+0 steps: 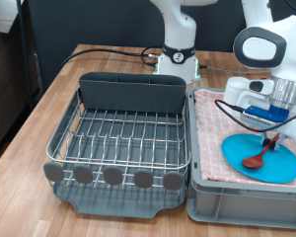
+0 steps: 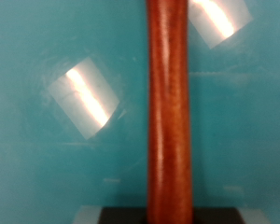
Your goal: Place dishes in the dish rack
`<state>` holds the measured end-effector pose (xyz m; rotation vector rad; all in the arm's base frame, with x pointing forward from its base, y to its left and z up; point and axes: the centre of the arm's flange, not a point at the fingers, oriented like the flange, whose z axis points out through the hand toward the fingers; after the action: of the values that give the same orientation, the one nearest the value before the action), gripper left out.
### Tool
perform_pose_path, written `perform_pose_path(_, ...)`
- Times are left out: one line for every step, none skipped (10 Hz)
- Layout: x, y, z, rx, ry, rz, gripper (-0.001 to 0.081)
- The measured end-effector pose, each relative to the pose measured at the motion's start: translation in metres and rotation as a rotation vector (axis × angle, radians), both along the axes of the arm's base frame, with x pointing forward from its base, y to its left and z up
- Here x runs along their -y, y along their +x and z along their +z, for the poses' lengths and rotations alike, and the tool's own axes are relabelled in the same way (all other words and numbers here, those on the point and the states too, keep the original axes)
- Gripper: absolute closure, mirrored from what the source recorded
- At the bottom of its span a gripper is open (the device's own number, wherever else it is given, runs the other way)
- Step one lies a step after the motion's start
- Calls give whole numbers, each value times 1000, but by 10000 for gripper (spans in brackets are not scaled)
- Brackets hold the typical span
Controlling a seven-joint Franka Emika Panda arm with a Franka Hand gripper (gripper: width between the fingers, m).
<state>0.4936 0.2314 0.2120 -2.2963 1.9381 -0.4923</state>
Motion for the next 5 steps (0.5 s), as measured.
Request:
perform_pose_path(-1,1,2,1,-2,-2,715)
perform_pose_path(-2,2,6,0,-4,-5,715)
perform_pose_path(-4,3,13,-5,-9,-10,715)
perform_pose_path(-5,5,23,-4,-8,-12,715)
perform_pose_path(-5,6,36,4,-11,-9,715)
